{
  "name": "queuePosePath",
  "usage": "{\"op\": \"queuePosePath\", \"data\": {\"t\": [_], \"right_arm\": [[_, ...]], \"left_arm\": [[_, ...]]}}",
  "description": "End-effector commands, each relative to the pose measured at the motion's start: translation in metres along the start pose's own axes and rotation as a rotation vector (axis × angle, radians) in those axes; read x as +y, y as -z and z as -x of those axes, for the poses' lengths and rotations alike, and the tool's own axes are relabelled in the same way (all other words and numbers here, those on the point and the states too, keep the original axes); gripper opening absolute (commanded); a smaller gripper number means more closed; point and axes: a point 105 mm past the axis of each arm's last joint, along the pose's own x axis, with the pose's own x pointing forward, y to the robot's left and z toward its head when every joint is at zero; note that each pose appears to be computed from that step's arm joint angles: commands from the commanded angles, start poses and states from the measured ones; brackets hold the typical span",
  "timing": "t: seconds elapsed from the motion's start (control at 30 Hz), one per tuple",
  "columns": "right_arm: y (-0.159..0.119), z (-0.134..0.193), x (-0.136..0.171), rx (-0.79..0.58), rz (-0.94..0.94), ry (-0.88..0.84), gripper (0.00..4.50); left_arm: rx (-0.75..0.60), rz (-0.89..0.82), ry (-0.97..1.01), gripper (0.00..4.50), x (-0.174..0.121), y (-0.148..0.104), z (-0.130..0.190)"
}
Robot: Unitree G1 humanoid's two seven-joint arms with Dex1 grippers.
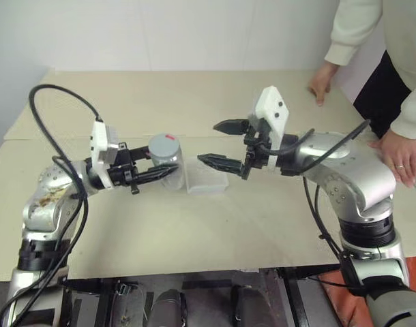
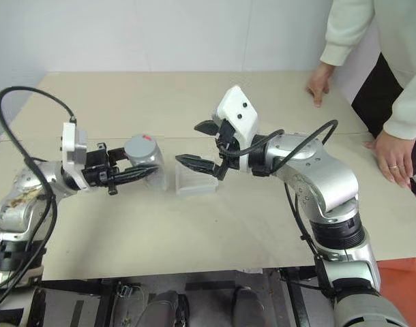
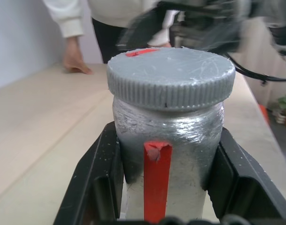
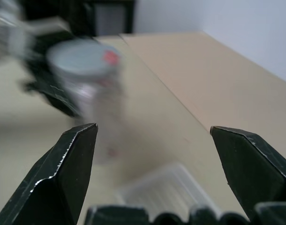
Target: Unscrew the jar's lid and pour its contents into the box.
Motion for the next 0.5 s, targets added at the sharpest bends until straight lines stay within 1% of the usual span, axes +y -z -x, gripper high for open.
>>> {"op": "queuePosePath", "data": {"t": [0.03,0.13,0.23,0.4,0.5], "right_arm": [[-0.024,-0.006,0.013,-0.068,0.049,-0.057,4.48],[-0.028,-0.02,0.017,-0.075,0.06,-0.065,4.48],[-0.031,-0.031,0.018,-0.076,0.069,-0.062,4.48],[-0.023,-0.053,0.019,-0.035,0.086,-0.04,4.48],[-0.02,-0.06,0.015,-0.018,0.093,-0.001,4.48]], "left_arm": [[-0.009,-0.031,0.07,1.99,0.001,-0.002,-0.009],[-0.011,-0.037,0.128,1.99,0.0,-0.001,-0.016],[-0.023,-0.046,0.142,1.99,0.0,-0.002,-0.021],[-0.043,-0.049,0.148,1.99,-0.002,-0.004,-0.023],[-0.043,-0.05,0.152,1.99,-0.005,-0.004,-0.022]]}}
